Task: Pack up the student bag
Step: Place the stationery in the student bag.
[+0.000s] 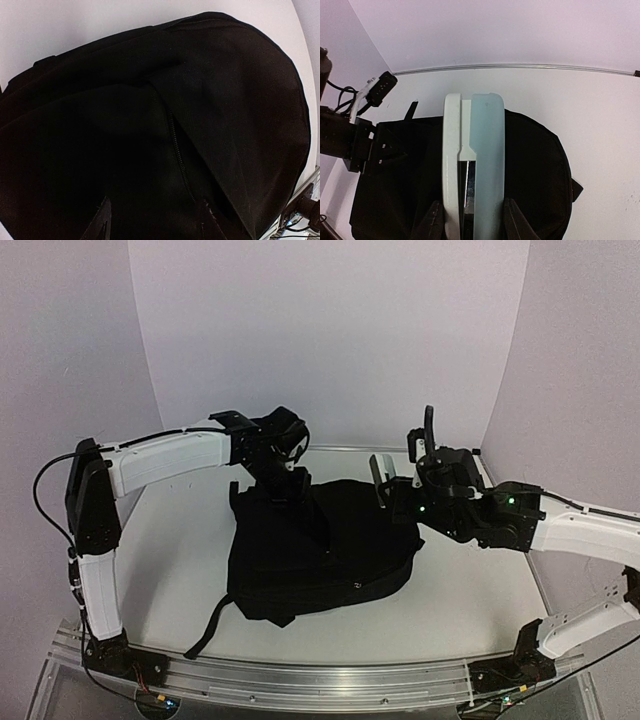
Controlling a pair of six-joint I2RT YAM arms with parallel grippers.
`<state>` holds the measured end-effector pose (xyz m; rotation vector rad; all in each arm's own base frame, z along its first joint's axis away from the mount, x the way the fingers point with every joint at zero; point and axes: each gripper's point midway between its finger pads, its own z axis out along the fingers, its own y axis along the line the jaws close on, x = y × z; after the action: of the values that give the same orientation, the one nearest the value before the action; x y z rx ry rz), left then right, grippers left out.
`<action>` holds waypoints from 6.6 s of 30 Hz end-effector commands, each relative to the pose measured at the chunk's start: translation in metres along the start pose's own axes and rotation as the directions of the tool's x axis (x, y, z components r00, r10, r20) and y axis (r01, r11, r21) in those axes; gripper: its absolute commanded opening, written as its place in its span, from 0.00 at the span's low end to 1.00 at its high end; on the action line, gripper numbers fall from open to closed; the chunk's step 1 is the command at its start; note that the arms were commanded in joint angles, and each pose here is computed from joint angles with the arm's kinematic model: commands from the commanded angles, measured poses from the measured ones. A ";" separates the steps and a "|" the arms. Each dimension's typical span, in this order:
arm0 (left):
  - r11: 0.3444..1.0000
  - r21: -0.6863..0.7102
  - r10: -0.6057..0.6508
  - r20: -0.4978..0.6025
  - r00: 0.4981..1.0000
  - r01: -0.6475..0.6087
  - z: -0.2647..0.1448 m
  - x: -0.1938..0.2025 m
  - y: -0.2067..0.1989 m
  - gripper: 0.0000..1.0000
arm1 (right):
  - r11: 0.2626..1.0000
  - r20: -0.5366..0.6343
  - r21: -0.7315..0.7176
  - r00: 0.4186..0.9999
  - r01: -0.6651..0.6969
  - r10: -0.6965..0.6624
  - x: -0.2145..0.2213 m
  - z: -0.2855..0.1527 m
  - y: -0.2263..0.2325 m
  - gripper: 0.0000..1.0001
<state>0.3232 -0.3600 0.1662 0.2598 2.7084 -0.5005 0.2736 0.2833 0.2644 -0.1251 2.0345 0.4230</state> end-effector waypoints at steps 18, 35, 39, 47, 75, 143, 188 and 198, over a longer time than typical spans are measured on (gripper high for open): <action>0.997 -0.067 0.029 -0.192 0.981 -0.043 0.063 0.025 -0.005 0.61 | 0.996 0.043 -0.004 0.995 -0.089 0.090 0.002 -0.012 -0.017 0.20; 0.963 -0.253 0.050 -0.157 0.986 -0.089 0.053 0.031 0.030 0.06 | 0.987 0.006 -0.163 1.000 0.014 -0.013 0.002 -0.012 0.018 0.20; 0.978 -0.191 0.065 -0.081 0.995 -0.080 0.039 0.016 0.017 0.08 | 0.976 -0.008 -0.218 0.999 0.029 -0.032 0.004 -0.011 0.030 0.20; 0.986 -0.068 0.149 -0.059 0.987 -0.153 0.039 0.009 -0.013 0.44 | 0.977 -0.016 -0.214 1.000 0.015 -0.019 0.007 -0.004 0.033 0.19; 0.844 -0.466 0.094 -0.358 0.929 -0.265 0.067 0.092 0.071 0.39 | 0.977 0.091 -0.195 0.990 -0.089 0.109 -0.018 -0.040 0.002 0.20; 0.977 0.169 0.085 0.259 0.962 -0.131 -0.071 0.000 -0.010 0.00 | 0.815 -0.178 -0.365 0.826 0.450 -0.535 0.087 0.094 0.119 0.06; 0.981 0.188 -0.001 0.293 0.956 -0.056 -0.084 -0.012 0.006 0.00 | 0.715 -0.116 -0.644 0.889 0.272 -0.442 0.098 0.101 0.178 0.34; 0.978 0.207 -0.019 0.250 0.968 -0.034 -0.073 0.000 0.008 0.00 | 0.749 -0.041 -0.637 0.963 0.181 -0.268 0.049 0.078 0.184 0.61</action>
<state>0.2939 -0.3157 0.1973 0.2684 2.5249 -0.6584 0.2764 0.4867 0.1561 -0.9262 2.0522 0.8251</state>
